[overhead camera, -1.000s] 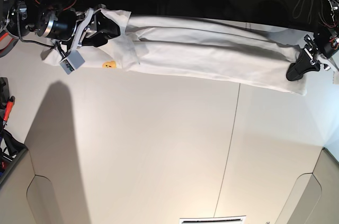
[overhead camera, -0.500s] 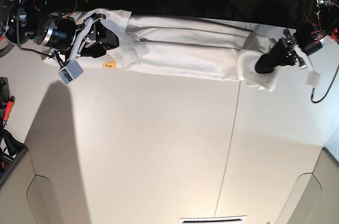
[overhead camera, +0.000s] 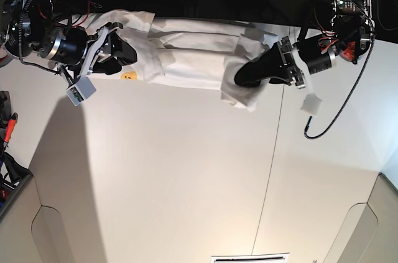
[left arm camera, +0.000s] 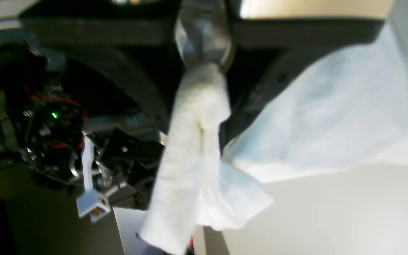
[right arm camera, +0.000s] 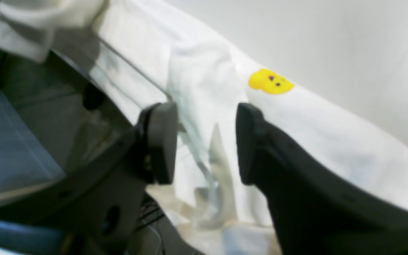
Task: Layout the t-shirt on the table in an organized manner, then fold the t-shirt properly
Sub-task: 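Lift the hem end and fold it toward the right gripper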
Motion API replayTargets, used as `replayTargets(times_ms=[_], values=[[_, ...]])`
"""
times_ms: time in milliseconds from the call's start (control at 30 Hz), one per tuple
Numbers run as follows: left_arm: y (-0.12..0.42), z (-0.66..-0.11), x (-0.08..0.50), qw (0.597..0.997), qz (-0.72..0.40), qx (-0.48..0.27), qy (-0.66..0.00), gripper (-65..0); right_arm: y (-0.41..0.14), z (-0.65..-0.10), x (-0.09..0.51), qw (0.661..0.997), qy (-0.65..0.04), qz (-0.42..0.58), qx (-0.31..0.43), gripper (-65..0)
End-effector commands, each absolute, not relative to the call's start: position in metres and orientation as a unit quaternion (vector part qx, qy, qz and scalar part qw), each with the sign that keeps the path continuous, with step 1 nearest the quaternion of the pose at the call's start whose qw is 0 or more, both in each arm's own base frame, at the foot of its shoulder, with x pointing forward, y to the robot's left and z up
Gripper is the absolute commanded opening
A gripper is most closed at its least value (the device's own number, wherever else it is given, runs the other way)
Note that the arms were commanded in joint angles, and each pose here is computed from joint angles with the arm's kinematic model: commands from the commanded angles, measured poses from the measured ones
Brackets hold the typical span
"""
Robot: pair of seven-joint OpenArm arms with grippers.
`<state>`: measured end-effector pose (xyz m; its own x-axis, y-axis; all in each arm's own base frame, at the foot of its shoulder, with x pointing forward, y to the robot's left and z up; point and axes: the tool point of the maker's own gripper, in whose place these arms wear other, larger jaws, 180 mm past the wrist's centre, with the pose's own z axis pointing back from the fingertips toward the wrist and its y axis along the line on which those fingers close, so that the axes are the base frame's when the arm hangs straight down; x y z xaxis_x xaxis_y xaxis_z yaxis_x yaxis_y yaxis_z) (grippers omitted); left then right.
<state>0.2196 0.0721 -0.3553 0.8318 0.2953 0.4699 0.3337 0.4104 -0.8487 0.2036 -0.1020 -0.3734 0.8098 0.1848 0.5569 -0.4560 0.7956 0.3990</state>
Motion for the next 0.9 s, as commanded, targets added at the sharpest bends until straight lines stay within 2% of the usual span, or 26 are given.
replayTargets(times_ms=[0,567,600,667,700,733,867], values=[[0.068,-0.341,0.227,0.769,-0.011,-0.558,-0.312,-65.0,-0.101,-0.363,0.211,0.905,-0.276,0.177,0.271,-38.1],[0.011,-0.36,0.227,0.785,-0.059,-0.538,-0.301,-65.0,-0.101,-0.361,0.214,0.903,-0.282,0.177,0.271,-38.1],[0.009,-0.36,0.226,0.784,-0.061,-0.54,-0.299,-61.3,-0.101,-0.361,0.214,0.903,-0.283,0.176,0.271,-38.1],[0.007,-0.359,0.225,0.784,-0.063,-0.542,-0.298,-44.2,-0.101,-0.361,0.215,0.903,-0.283,0.176,0.272,-38.1],[0.006,-0.359,0.225,0.783,-0.063,-0.543,-0.298,-38.5,-0.101,-0.361,0.215,0.903,-0.283,0.176,0.272,-38.1],[0.006,-0.358,0.226,0.782,-0.061,-0.543,-0.301,-35.9,-0.101,-0.361,0.215,0.903,-0.284,0.176,0.272,-38.1],[0.006,-0.357,0.228,0.779,-0.057,-0.544,-0.307,-35.8,-0.101,-0.361,0.215,0.903,-0.284,0.176,0.272,-38.1]])
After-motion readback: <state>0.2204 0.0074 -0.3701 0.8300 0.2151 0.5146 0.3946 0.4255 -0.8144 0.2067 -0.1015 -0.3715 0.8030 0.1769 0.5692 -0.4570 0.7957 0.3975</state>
